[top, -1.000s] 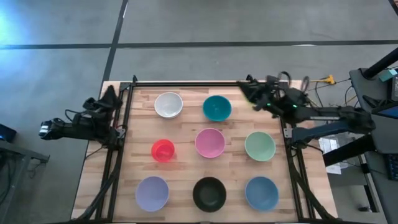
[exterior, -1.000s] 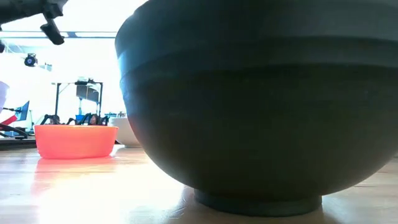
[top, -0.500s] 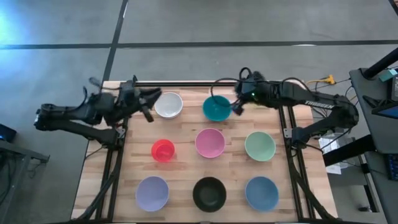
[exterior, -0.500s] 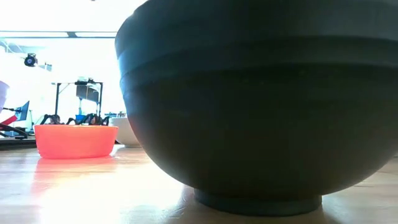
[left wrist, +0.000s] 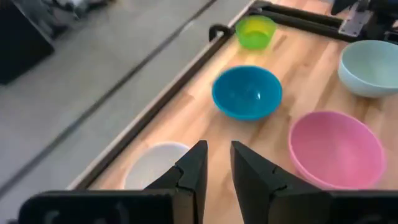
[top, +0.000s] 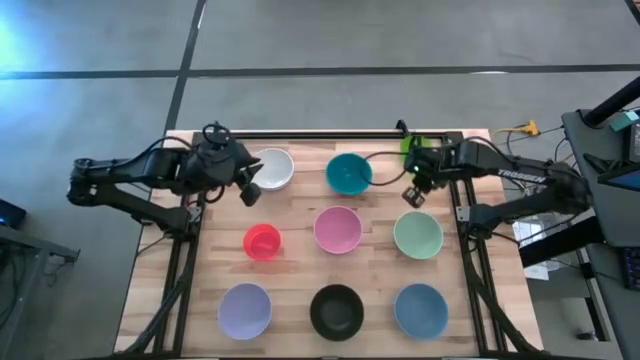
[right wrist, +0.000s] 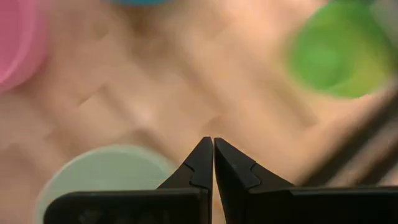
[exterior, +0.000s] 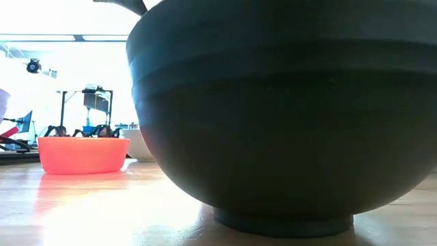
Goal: Nest bowls inside each other
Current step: Stack the light green bowl on the pink bowl
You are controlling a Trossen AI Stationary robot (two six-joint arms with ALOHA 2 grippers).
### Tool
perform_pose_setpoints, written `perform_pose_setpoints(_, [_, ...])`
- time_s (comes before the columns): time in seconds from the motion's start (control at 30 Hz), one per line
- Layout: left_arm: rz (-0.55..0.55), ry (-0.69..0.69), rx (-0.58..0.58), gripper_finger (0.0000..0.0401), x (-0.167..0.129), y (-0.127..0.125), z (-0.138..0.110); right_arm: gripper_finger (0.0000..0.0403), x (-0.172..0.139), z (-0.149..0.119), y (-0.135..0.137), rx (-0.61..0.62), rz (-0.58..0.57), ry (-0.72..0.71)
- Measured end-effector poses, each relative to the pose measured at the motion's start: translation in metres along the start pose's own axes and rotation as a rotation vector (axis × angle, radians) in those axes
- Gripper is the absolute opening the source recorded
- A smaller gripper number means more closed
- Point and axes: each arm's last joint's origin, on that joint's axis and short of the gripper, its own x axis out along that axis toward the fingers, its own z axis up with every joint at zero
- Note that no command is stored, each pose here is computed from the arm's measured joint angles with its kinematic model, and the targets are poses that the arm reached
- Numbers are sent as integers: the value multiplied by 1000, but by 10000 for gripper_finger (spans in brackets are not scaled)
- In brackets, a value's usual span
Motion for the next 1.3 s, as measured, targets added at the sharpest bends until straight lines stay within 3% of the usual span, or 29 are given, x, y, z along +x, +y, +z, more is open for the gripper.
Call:
perform_pose_setpoints(0.1, [-110,66,-32,56,-1,2,-8,9,10,-11,1,58,195,-57])
perform_pose_setpoints(0.23, [-329,149,-69,56,-3,4,-16,9,7,-17,2,108,434,-278])
perform_pose_setpoints(0.33, [-390,190,-100,56,-2,4,-24,9,4,-27,-3,134,503,-372])
perform_pose_setpoints(0.6, [-380,215,-135,56,3,3,-31,16,11,-64,-18,141,389,-149])
perform_pose_setpoints(0.87, [-371,235,-120,56,11,-1,-33,97,24,-71,-21,158,210,70])
perform_pose_setpoints(1.07, [-372,234,-97,56,12,-1,-33,130,42,-62,-14,31,155,184])
perform_pose_setpoints(1.3, [-375,229,-101,56,11,-1,-33,125,65,-51,-7,-118,98,285])
